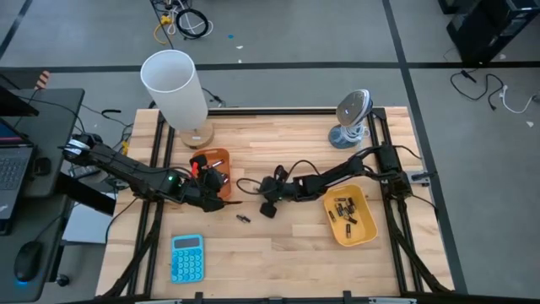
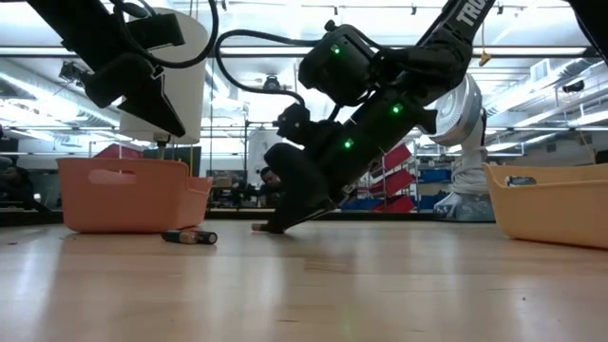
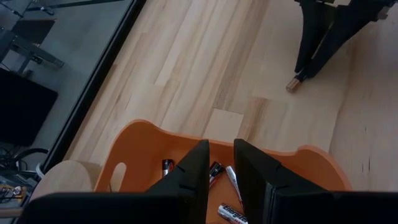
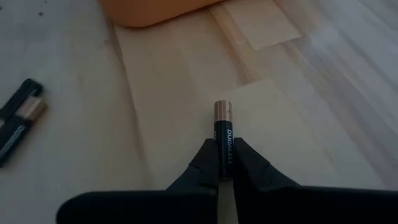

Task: Sort batteries
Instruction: Put the gold battery into the yellow bin

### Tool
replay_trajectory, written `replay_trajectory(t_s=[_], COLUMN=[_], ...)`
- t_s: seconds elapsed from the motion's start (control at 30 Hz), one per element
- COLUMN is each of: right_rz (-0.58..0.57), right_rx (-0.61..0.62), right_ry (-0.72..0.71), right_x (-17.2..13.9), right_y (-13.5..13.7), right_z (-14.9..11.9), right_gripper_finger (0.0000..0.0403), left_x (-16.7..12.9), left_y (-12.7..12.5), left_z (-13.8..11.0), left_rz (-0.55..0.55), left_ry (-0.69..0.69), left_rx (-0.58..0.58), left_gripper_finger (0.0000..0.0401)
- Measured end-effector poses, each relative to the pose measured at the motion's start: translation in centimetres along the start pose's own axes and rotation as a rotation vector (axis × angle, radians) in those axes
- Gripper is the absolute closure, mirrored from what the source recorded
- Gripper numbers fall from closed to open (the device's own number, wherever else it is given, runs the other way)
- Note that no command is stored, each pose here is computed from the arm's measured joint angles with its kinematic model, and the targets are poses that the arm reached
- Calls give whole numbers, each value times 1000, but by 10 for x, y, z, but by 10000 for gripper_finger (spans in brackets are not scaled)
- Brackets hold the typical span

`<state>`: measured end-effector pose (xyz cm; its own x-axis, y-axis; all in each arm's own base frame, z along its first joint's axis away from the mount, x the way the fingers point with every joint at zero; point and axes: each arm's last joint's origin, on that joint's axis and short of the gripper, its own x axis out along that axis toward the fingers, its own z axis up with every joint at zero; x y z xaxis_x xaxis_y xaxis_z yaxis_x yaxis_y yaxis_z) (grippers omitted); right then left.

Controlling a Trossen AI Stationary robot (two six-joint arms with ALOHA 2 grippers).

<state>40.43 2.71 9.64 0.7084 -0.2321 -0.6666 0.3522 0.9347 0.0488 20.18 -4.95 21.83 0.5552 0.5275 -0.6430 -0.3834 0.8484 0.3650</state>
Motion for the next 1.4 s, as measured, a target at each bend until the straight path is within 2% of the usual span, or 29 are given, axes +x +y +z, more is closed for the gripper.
replay_trajectory(t_s=[0.37, 0.57, 0.7, 0.93, 1.2, 1.4], right_rz=[40, 56, 80, 84, 136, 169], right_rx=[-6, -46, -38, 108, 276, 281], right_ry=[-4, 11, -38, -77, -99, -9], right_x=[-36, -80, -114, -167, -214, -240], right_y=[0, 2, 2, -9, -18, -26], right_z=[26, 43, 44, 11, -32, -57], right_gripper_finger=[390, 390, 390, 390, 390, 390], left_x=[0, 0, 0, 0, 0, 0], left_y=[0, 0, 0, 0, 0, 0], left_z=[0, 0, 0, 0, 0, 0], left_rz=[0, 0, 0, 0, -1, 0], left_ry=[0, 1, 1, 0, 0, 0], left_rx=[-1, -1, -1, -1, 0, 0], left_gripper_finger=[325, 325, 325, 325, 325, 325])
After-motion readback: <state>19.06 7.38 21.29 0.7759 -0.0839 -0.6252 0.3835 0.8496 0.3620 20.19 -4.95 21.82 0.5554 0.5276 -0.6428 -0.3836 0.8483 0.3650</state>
